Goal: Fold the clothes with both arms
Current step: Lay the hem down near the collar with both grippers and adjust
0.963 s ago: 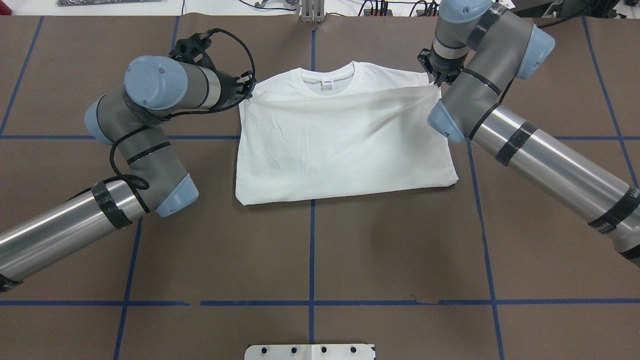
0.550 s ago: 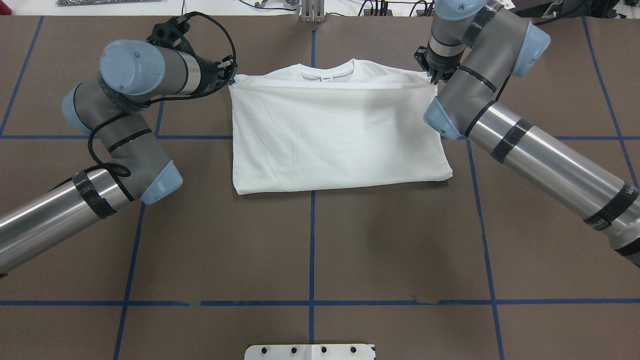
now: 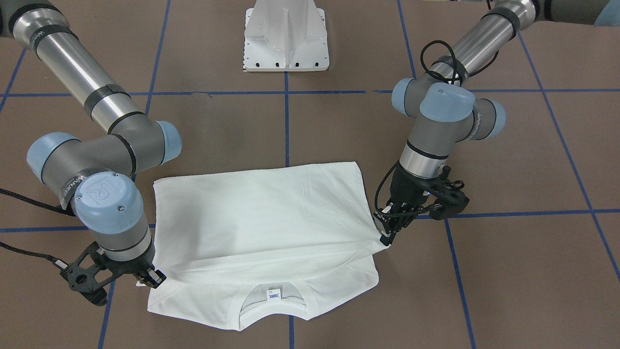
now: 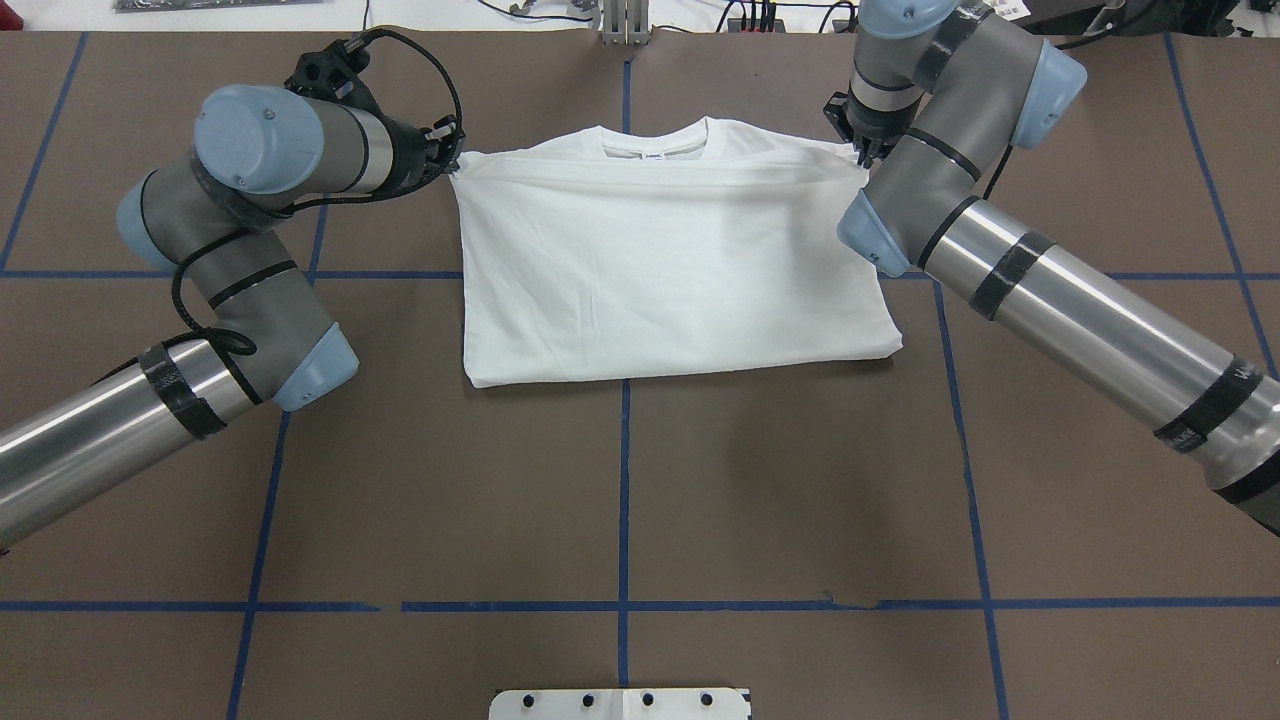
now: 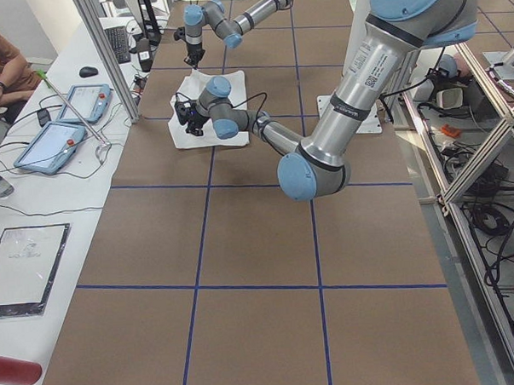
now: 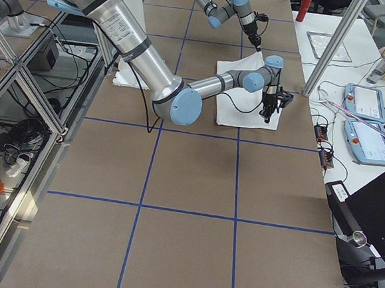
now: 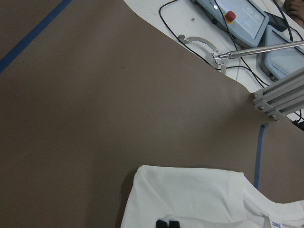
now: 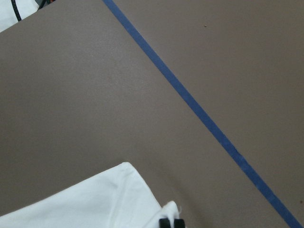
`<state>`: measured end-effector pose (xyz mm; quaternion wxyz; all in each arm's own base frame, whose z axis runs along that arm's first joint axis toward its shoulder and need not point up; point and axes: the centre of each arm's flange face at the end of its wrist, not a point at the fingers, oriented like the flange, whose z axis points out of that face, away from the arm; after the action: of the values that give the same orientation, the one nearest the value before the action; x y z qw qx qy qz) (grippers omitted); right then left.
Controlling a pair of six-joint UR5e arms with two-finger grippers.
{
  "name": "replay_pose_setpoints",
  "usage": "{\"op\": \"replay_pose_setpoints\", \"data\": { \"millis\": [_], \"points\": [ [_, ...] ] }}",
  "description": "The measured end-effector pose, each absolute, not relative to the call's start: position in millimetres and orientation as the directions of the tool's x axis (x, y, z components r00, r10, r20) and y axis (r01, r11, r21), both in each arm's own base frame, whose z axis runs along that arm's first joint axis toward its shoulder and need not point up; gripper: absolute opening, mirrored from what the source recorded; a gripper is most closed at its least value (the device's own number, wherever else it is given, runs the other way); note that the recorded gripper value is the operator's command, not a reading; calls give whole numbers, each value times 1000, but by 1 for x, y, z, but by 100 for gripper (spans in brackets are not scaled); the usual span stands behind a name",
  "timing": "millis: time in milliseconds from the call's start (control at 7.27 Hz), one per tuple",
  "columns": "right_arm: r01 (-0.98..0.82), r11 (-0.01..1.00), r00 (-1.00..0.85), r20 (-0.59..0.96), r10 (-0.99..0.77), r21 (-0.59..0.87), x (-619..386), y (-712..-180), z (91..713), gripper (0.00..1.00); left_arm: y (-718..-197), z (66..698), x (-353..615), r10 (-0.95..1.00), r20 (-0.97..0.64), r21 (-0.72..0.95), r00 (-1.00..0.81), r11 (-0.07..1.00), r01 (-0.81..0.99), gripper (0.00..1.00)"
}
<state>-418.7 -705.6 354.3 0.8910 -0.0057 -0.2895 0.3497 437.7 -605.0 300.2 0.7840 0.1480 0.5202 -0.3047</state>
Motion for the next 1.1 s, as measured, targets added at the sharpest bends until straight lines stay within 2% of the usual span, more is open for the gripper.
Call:
{"op": "replay_pose_setpoints", "data": {
  "millis": [412,688,1100],
  "points": [
    [-628,748,571,525,631,-215,-416,-715,336,50,-605,304,437,-327,-904,-84,277,770,632,36],
    [-613,752,549,554,626,-242,-400,-704,329,58,-604,301,437,-325,-905,-87,275,773,628,37],
    [-582,741,493,580,649,-334,-385,-606,363,64,-593,290,431,-311,-914,-95,260,788,609,39]
  ]
}}
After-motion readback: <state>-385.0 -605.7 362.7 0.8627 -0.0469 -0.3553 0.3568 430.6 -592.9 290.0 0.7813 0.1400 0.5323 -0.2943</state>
